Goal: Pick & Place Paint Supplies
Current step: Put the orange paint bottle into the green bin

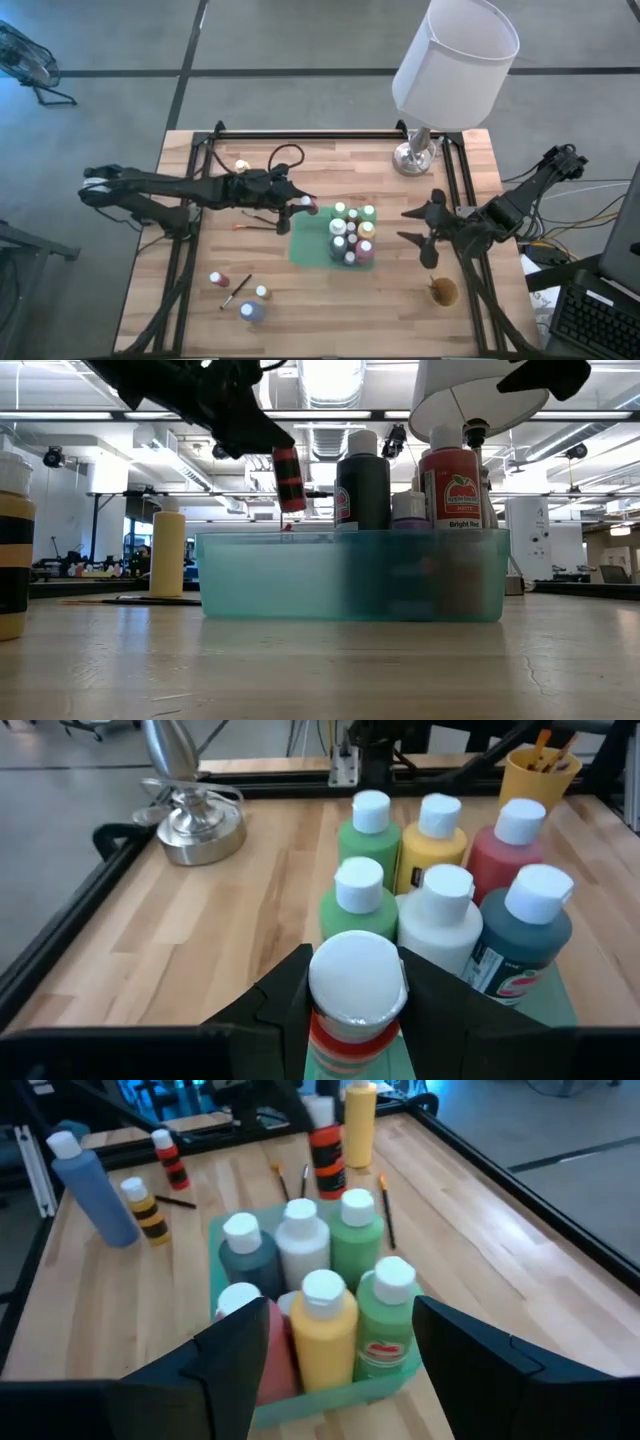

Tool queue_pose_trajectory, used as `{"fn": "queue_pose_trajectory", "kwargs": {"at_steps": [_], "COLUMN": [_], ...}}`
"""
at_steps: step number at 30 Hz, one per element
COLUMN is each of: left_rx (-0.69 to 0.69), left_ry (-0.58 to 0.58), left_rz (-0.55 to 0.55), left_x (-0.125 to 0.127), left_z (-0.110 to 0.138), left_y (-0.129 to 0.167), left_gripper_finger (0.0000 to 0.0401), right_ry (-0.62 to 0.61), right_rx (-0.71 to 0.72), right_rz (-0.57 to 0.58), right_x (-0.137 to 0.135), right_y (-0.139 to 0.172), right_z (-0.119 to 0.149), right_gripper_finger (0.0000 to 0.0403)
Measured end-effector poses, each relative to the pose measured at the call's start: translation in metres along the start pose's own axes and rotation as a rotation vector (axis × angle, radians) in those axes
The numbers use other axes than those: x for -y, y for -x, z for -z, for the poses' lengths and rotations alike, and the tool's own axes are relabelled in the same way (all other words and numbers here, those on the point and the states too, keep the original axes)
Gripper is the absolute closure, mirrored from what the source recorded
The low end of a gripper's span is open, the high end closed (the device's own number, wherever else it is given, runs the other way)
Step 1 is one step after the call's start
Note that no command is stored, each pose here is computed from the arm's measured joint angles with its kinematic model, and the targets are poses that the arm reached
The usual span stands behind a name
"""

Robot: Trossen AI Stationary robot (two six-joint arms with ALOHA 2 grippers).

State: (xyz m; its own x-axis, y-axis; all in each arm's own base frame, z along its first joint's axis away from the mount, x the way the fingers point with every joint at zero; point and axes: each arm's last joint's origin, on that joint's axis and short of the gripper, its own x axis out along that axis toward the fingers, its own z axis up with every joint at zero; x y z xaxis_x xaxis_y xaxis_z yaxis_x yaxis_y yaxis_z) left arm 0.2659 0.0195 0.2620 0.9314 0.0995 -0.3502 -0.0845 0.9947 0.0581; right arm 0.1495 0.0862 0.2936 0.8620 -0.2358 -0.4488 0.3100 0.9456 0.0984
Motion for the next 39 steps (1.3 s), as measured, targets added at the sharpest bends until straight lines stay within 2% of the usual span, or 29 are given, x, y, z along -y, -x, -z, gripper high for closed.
{"fn": "queue_pose_trajectory", "kwargs": {"at_steps": [5,17,32,39], "left_rx": [-0.005,-0.055,-0.110,-0.114], "left_ry": [0.000,-0.002,0.014,0.023], "left_rz": [0.013,0.017,0.020,0.019], "left_x": [0.001,0.003,0.006,0.006], "left_z": [0.008,0.027,0.054,0.058], "left_y": [-0.012,-0.045,-0.076,-0.081], "left_gripper_finger": [0.0275,0.0275,0.0275,0.0275], "right_ry": [-0.019,-0.007,-0.006,-0.006], "right_rx": [0.021,0.013,0.012,0.012], "right_rz": [-0.007,-0.002,-0.005,-0.005], "right_x": [0.007,0.006,0.006,0.006], "right_y": [0.003,0.001,0.001,0.001], "right_z": [0.004,0.006,0.006,0.006], "right_gripper_finger": [0.0147,0.0126,0.0162,0.0153]}}
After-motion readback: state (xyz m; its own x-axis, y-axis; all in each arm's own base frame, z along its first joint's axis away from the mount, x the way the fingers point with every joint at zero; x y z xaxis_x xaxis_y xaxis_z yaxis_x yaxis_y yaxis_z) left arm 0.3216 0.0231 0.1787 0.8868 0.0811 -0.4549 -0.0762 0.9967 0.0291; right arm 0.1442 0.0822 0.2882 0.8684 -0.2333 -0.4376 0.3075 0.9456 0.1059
